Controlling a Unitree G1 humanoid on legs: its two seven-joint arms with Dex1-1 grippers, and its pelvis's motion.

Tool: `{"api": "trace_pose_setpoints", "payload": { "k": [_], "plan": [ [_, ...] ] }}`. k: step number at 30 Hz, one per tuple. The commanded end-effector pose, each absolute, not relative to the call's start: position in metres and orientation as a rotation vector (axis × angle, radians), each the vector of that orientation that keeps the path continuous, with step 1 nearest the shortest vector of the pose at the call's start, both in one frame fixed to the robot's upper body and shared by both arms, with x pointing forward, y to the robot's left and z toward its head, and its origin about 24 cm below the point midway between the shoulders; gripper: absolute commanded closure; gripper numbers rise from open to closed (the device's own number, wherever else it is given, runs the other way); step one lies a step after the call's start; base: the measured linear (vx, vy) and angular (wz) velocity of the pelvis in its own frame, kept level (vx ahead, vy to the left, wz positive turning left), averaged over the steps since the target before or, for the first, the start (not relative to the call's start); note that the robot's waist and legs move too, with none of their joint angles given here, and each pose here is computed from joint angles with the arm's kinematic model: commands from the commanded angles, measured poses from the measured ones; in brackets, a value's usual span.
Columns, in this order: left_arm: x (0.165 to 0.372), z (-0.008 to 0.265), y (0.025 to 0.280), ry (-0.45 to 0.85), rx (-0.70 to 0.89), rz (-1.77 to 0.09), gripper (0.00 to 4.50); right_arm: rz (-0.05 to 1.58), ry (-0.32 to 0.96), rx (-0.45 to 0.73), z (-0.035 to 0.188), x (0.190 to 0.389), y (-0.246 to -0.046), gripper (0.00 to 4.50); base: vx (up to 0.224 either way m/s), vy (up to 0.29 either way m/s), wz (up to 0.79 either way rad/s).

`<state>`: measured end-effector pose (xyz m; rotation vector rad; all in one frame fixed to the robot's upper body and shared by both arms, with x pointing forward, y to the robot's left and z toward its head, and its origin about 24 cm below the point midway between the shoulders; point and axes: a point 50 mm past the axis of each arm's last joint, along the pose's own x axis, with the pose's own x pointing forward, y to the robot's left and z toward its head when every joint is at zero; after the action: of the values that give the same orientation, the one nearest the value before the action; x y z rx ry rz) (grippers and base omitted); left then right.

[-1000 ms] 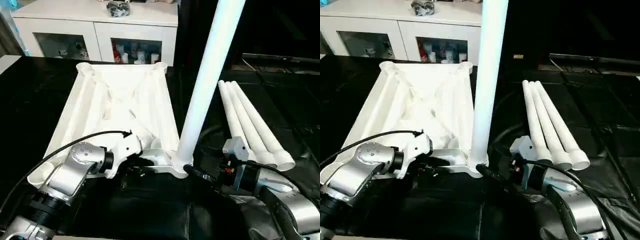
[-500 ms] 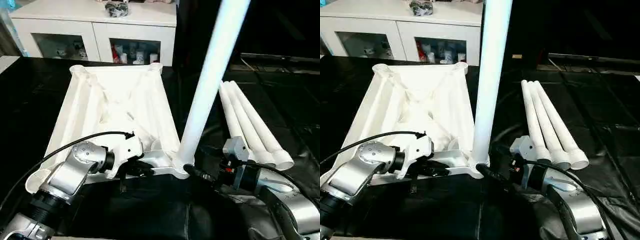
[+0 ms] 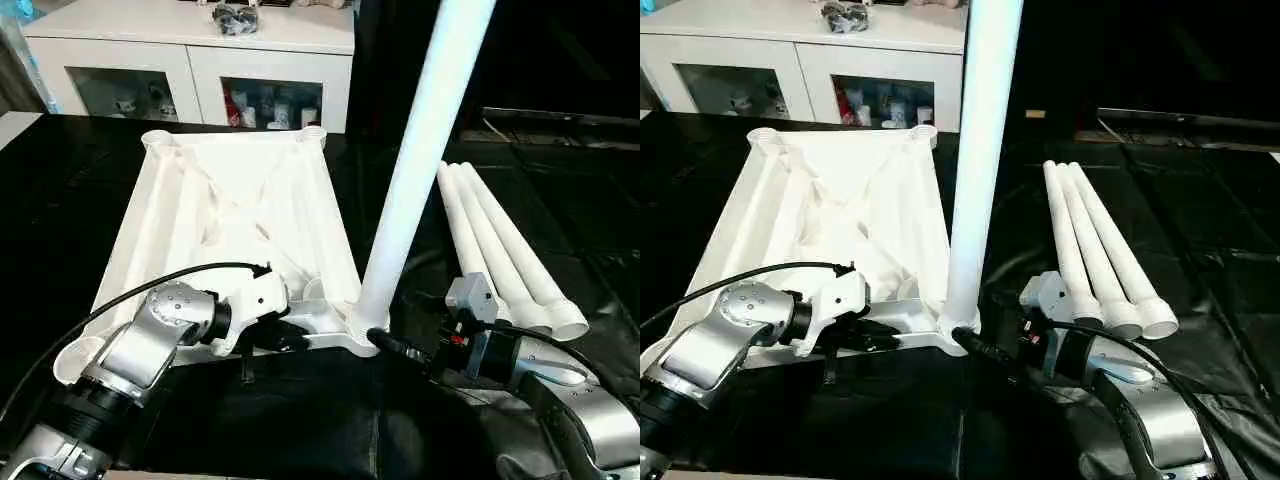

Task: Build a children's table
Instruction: Rotate leg to tighten

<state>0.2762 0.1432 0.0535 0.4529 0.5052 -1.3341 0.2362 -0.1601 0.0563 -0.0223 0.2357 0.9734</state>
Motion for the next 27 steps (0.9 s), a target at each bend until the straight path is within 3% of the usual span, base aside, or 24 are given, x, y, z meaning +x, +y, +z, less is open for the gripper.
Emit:
{"api": "trace_pose_setpoints", "payload": {
  "k": [1,6,7,11,27],
  "plan": [
    [0.2808,0.0532,0.1451,0.511,0.493,-1.298,3.88,0.976,0.235,-0.039,0.0569,0.2352,-0.1613,0.0,0.0,0.0,0.0],
    [0.2814,0.0524,0.1452,0.515,0.484,-1.299,3.88,0.976,0.238,-0.041,0.0567,0.234,-0.1619,0.0,0.0,0.0,0.0],
    [0.2817,0.0525,0.1454,0.515,0.486,-1.297,4.14,0.975,0.239,-0.043,0.0564,0.2337,-0.1621,0.0,0.0,0.0,0.0],
    [0.2821,0.0526,0.1452,0.516,0.479,-1.299,4.43,0.975,0.24,-0.044,0.0561,0.2335,-0.1625,0.0,0.0,0.0,0.0],
    [0.2801,0.0555,0.1439,0.496,0.434,-1.342,4.43,0.978,0.241,-0.045,0.0557,0.2338,-0.1613,0.0,0.0,0.0,0.0]
  ]
}}
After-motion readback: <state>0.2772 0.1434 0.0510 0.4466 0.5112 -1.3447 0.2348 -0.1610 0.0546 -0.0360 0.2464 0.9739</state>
